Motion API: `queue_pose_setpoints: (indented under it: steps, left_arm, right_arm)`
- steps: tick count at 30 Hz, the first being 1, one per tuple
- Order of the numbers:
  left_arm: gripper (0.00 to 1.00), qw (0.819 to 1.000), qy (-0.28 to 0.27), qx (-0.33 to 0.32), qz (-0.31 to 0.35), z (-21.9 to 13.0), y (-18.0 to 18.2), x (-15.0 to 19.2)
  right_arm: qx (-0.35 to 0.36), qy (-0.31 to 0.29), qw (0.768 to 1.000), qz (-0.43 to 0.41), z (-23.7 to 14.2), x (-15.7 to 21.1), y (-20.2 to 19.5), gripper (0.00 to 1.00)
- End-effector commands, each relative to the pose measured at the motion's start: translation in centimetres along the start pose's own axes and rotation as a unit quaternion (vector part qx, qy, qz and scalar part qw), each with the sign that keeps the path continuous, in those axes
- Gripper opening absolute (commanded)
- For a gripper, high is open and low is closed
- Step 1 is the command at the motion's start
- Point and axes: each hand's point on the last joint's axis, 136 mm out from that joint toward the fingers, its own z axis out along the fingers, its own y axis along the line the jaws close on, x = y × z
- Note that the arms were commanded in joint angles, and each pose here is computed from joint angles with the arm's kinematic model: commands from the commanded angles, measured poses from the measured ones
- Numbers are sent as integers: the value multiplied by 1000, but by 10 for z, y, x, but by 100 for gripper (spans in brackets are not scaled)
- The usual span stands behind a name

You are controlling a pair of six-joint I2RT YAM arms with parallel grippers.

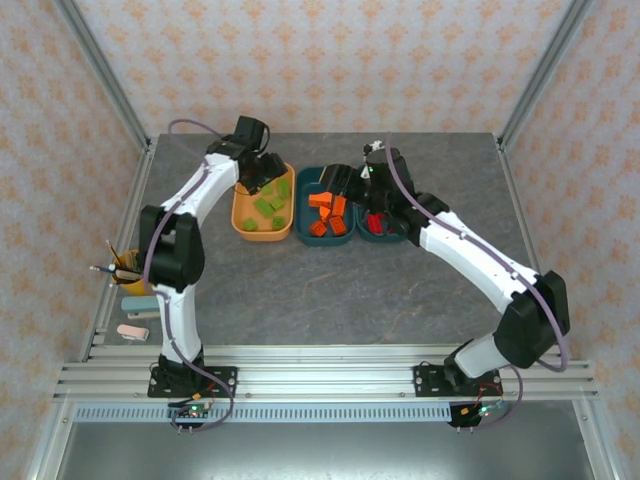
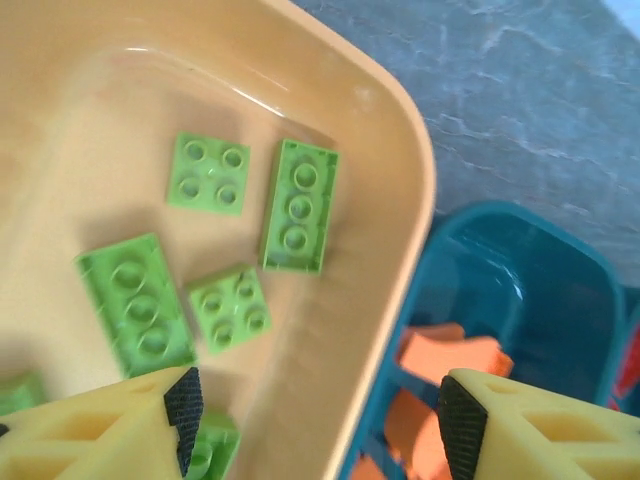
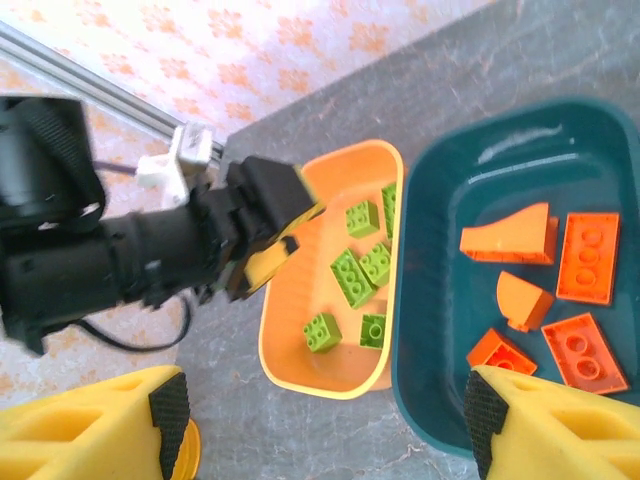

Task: Sort the legos into containers by color

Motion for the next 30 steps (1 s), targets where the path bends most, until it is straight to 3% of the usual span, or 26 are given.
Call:
queue_pose_setpoints:
  steps: [1,11,12,13,14,16,20,24,30]
  left_arm:
    - [69,999,-38,-7,-4,-50,8,6]
    - [77,999,-34,-22,15,-130,77,99]
    - [80,999,-34,-17,15,-137,83,107]
    - [94,999,-32,-11,15,-142,89,114]
    - [100,999,-29,-7,17,-146,93,120]
    - [100,999,-28,-10,38,-156,101,131]
    - [100,994,-40,-48,87,-171,119,139]
    - [100,987,-72,-76,119,-179,133,135]
    - [100,959,-207,-166,99,-193,168,102]
  right_arm:
    - [6,-22,998,-59,-27,-8,5,75]
    - [41,7,986,-164,-98,14,-14,77]
    - [50,11,985,-167,-104,16,-17,81]
    - [67,18,984,-166,-110,18,-24,89]
    - [83,21,983,-164,-113,18,-29,94]
    - [140,32,978,-150,-123,18,-48,100]
    - [198,41,972,-118,-136,21,-76,100]
    - [277,-15,957,-86,-158,15,-111,100]
    - [400,-66,912,-54,-177,14,-179,100]
